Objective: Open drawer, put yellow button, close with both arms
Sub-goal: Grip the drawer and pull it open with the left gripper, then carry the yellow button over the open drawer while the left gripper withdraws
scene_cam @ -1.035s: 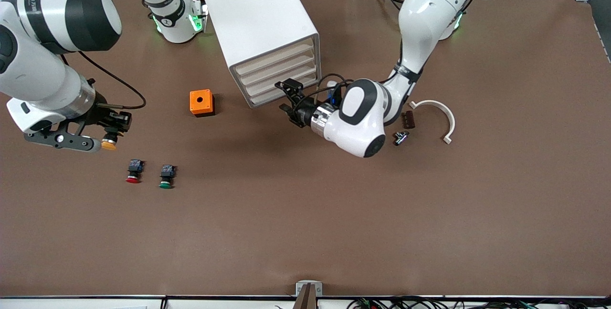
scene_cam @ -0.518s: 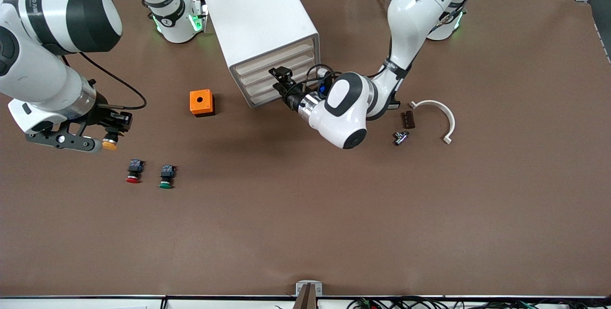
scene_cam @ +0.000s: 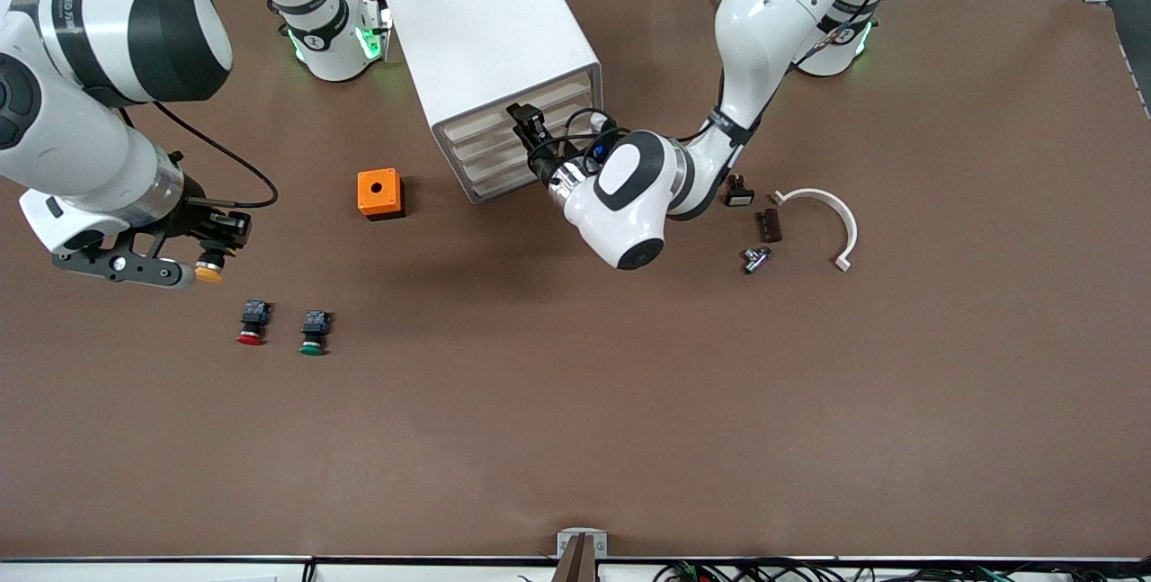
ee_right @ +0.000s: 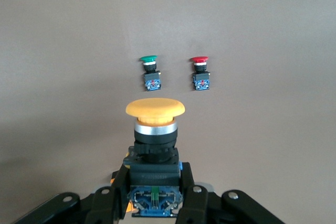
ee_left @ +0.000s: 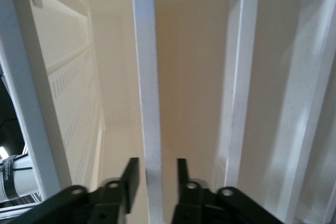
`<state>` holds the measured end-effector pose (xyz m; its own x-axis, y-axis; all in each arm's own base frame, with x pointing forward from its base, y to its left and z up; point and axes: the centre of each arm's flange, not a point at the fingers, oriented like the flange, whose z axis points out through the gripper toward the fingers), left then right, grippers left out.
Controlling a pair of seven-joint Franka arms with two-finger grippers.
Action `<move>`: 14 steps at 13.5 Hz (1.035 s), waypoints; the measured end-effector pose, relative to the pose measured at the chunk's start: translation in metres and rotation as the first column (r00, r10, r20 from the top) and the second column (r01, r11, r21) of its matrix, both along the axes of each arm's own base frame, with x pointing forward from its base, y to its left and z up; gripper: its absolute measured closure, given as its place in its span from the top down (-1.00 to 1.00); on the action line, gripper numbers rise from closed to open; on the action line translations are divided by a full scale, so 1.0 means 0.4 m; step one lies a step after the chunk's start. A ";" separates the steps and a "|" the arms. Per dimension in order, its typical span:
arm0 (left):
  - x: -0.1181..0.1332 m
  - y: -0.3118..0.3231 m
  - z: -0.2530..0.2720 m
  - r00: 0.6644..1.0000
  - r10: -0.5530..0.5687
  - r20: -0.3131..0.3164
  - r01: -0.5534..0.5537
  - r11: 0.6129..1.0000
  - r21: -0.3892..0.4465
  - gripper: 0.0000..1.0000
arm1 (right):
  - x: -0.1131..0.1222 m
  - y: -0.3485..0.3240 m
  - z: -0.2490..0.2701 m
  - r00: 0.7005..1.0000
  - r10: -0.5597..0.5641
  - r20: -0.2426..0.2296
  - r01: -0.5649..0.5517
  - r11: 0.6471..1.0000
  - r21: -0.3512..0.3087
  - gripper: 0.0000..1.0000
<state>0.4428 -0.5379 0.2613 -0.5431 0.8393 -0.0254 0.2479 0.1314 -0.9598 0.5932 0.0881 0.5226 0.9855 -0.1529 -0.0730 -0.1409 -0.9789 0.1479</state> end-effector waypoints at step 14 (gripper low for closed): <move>0.312 0.298 0.014 0.964 0.251 0.089 -0.246 0.967 -0.061 -0.66 | -0.119 0.361 0.034 0.962 -0.267 -0.056 0.272 0.954 0.124 -0.17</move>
<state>0.5677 -0.4188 0.2669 -0.7274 0.6747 -0.1250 0.3037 0.1533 -0.9403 0.5456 0.2326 0.5361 0.9053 -0.3987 -0.1469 -0.3984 -0.9166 0.0327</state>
